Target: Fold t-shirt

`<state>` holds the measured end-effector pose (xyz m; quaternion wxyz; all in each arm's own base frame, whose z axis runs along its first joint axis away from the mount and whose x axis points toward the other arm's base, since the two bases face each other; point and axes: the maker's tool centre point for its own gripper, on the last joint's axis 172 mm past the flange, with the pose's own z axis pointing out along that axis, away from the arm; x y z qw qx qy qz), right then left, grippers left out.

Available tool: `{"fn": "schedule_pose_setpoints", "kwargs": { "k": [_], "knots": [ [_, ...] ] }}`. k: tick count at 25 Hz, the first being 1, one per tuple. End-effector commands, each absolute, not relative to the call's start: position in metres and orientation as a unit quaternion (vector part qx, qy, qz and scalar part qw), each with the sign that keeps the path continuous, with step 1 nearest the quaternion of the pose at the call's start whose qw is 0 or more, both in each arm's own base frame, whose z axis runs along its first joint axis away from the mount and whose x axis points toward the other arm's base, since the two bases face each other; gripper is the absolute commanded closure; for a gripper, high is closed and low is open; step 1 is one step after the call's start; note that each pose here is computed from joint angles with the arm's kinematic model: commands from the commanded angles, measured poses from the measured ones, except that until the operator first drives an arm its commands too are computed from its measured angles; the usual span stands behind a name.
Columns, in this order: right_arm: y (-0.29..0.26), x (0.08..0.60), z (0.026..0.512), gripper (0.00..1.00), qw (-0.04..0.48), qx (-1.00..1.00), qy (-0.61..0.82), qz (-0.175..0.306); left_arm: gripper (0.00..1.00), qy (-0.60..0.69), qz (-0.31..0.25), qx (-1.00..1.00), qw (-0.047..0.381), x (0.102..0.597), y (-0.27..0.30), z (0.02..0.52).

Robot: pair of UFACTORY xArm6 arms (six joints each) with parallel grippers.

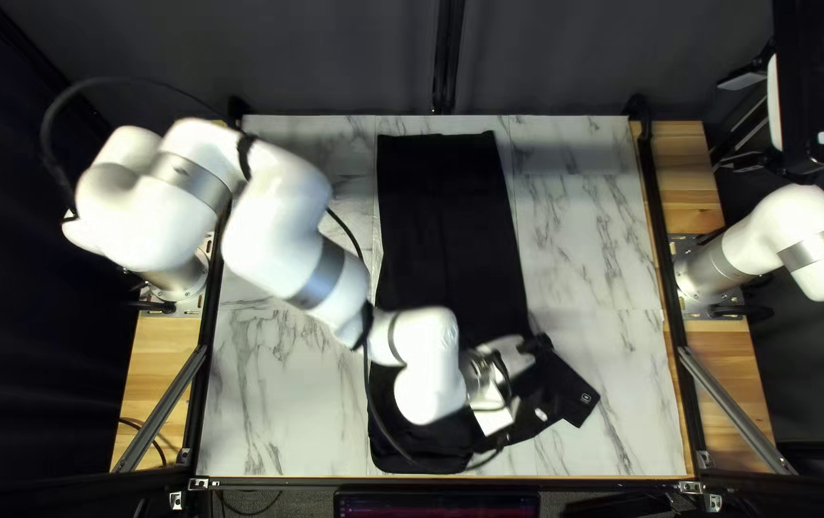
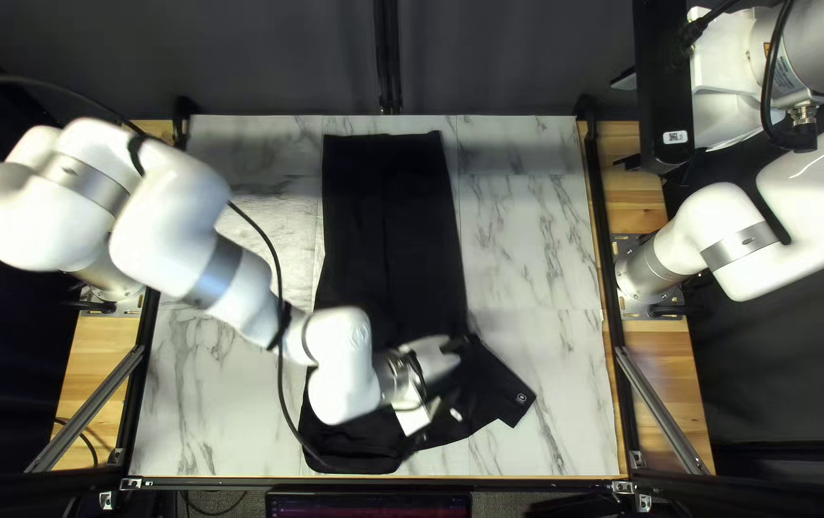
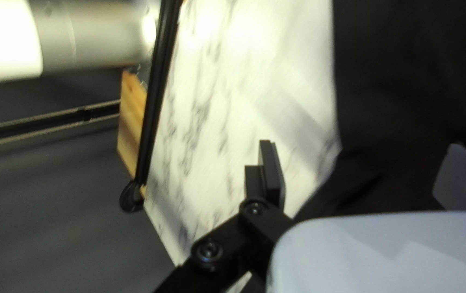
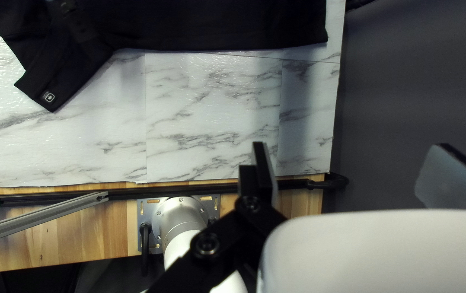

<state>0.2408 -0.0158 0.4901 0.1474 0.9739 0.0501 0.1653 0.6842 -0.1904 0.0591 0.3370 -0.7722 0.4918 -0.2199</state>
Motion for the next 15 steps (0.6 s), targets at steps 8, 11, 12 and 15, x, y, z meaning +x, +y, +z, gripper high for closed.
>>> {"fn": "schedule_pose_setpoints", "kwargs": {
  "k": [8,11,12,15],
  "knots": [
    [-0.016,0.241,0.490,0.00,0.147,0.974,0.050,0.165,0.00,0.521,-0.229,-0.749,0.339,0.672,-0.198,0.058],
    [-0.016,0.241,0.490,0.00,0.147,0.974,0.050,0.165,0.00,0.533,-0.230,-0.741,0.339,0.675,-0.200,0.058],
    [-0.016,0.241,0.490,0.00,0.147,0.974,0.050,0.165,0.00,0.536,-0.230,-0.738,0.339,0.676,-0.200,0.058],
    [-0.016,0.241,0.490,0.00,0.147,0.974,0.050,0.165,0.00,0.545,-0.231,-0.733,0.336,0.678,-0.201,0.056]
  ]
}}
